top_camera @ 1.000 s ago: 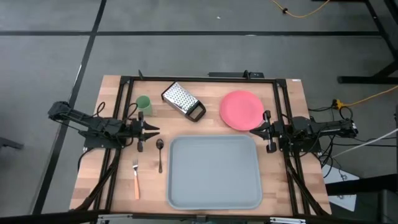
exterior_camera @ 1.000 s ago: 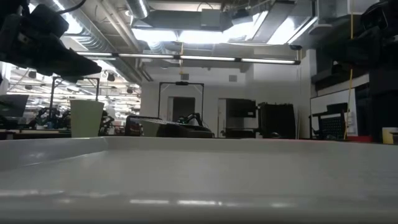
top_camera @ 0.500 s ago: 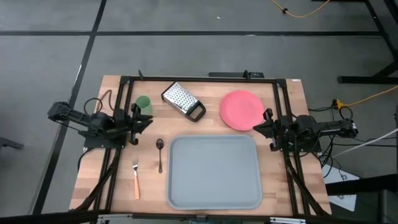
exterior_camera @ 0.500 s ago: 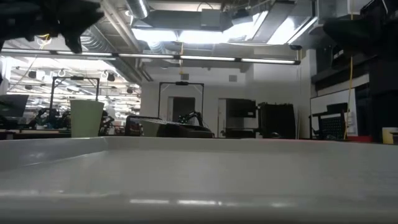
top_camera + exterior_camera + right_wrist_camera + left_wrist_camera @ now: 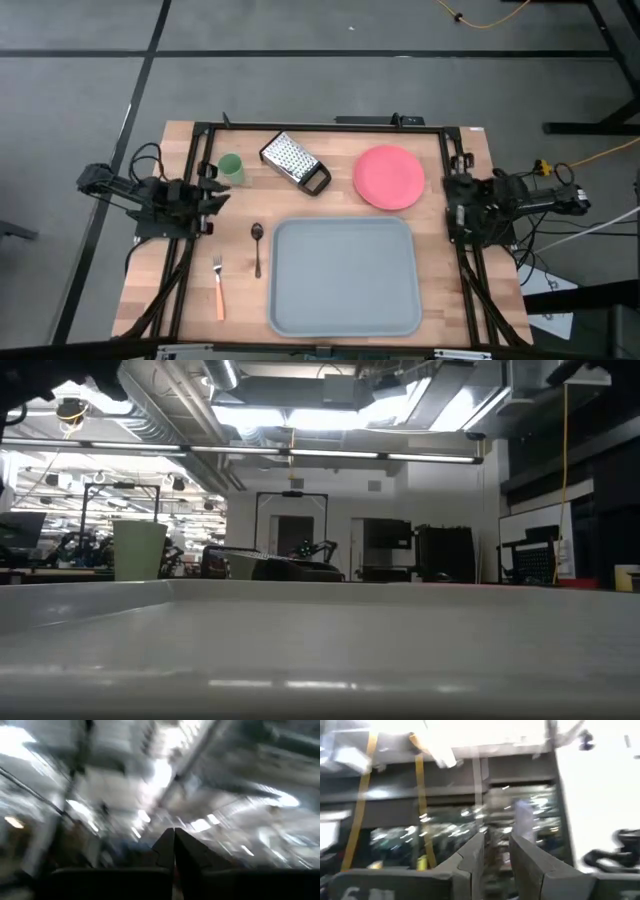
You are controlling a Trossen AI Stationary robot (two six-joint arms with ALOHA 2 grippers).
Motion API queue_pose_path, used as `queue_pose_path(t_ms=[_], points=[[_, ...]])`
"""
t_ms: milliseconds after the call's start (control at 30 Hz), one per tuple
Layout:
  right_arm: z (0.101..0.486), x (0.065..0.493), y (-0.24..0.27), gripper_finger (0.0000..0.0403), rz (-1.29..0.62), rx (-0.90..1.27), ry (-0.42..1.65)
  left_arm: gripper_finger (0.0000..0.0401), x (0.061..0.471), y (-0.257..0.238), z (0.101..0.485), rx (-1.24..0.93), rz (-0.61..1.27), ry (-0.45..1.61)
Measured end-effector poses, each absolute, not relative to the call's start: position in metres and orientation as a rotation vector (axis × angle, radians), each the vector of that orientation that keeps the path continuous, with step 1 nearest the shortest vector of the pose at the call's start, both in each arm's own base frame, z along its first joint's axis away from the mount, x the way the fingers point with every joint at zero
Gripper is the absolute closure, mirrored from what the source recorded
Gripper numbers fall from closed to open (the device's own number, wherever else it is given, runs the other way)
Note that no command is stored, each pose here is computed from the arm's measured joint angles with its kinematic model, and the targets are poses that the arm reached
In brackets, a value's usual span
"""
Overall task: Pick and place plate/cup/fork/spoon on tray
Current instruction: Put the plate on the serving tray
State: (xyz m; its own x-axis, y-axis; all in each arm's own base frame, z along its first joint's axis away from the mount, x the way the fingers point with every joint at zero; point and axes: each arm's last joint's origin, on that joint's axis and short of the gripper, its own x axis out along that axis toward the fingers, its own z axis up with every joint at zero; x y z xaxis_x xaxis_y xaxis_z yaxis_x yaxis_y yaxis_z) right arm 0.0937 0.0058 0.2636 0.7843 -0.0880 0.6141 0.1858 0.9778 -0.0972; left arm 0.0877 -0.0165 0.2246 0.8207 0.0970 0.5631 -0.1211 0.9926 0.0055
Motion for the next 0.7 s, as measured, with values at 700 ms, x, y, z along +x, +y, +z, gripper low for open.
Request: queue_pose_path(t_ms=[700], points=[[0.262, 0.197, -0.035, 0.0386, -0.659, -0.039, 0.746, 0.0316, 0.095, -0.015, 0.215, 0.04, 0.247, -0.463]])
